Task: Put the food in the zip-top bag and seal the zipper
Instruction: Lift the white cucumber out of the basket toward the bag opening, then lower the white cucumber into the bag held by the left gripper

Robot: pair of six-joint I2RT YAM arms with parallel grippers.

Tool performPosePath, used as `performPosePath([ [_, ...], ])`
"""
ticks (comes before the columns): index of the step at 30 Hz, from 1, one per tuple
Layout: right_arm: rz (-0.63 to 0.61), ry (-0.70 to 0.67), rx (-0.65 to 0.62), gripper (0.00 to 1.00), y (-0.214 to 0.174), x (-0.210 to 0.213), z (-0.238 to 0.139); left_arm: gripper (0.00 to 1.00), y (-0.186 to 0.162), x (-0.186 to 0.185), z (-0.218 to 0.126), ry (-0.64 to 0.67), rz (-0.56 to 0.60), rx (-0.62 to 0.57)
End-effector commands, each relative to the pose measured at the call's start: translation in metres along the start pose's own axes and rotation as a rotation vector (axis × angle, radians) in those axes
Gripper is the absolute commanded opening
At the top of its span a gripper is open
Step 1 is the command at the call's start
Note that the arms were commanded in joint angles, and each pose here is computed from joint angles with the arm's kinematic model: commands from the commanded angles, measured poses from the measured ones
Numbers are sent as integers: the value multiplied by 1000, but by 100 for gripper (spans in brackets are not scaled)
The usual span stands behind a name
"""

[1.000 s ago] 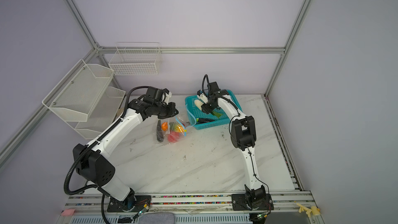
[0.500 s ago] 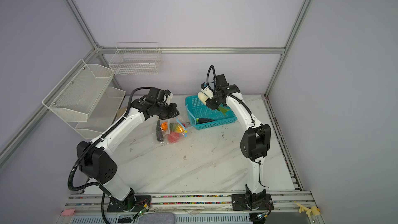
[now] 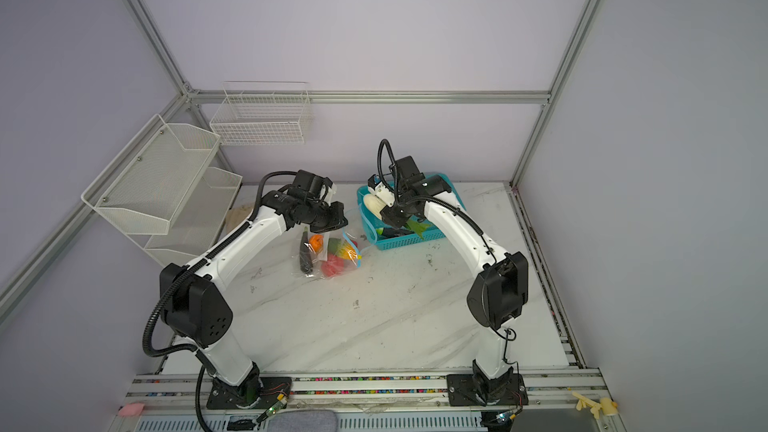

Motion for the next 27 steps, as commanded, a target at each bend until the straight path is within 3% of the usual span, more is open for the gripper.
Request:
performPosePath([
  [1,6,-8,1,46,-3,9,-18,0,24,-23,-26,-64,49,-94],
  [27,-61,121,97,46,1,47,18,0,21,-28,-38,-89,54,-102],
])
Point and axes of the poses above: each gripper's point midway between its finger pads, its own z axis out along the fingers, its own x axis along the line the jaws close on, y = z × x, the point moved 6 cm from there along -z, back along the fingers, and after that the axes turned 3 degrees about -z, right-handed, at the moved point
